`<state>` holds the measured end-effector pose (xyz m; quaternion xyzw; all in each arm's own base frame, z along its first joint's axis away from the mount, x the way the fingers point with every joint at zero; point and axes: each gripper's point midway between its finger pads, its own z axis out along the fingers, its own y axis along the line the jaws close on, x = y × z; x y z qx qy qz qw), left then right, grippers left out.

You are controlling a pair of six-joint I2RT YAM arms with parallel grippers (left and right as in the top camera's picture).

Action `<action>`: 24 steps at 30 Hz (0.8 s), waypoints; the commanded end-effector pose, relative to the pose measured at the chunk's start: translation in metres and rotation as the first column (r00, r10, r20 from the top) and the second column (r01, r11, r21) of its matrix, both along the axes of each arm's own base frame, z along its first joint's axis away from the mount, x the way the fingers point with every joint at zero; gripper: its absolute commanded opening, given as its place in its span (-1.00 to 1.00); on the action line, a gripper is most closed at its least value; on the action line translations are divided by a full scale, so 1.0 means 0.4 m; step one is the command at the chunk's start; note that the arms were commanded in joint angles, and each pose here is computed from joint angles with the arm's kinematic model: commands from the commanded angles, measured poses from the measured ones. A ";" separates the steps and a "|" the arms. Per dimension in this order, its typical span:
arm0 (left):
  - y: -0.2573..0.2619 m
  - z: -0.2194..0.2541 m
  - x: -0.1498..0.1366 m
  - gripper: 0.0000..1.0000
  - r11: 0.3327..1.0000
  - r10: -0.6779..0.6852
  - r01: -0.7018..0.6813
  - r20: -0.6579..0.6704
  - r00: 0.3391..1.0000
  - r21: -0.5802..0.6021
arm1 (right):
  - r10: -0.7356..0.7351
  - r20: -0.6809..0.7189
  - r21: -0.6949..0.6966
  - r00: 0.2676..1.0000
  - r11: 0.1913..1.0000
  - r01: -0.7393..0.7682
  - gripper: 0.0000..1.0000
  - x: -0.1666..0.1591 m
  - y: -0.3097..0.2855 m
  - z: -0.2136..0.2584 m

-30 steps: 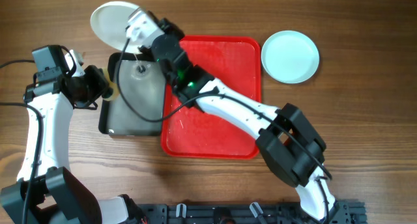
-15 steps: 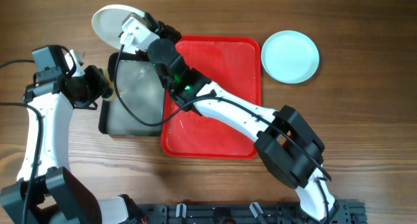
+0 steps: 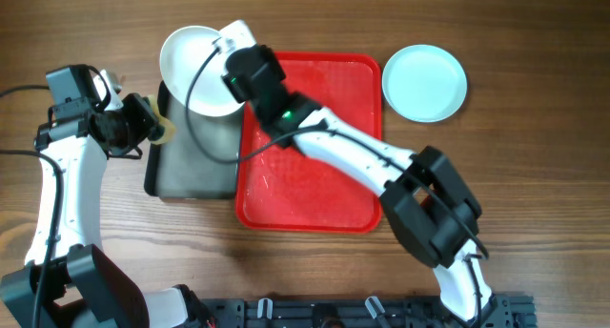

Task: Clean dirty plates on tray and stack at the side
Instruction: 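Carry the white plate right and lower it onto the plate stack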

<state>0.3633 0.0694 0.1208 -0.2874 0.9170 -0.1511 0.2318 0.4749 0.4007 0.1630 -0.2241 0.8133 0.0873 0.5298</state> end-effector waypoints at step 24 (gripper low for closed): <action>-0.185 -0.022 0.069 -0.92 0.904 -0.365 0.352 0.009 0.931 0.242 | -0.293 -0.735 0.158 0.611 0.802 0.576 -0.91 0.064 -0.892 -0.097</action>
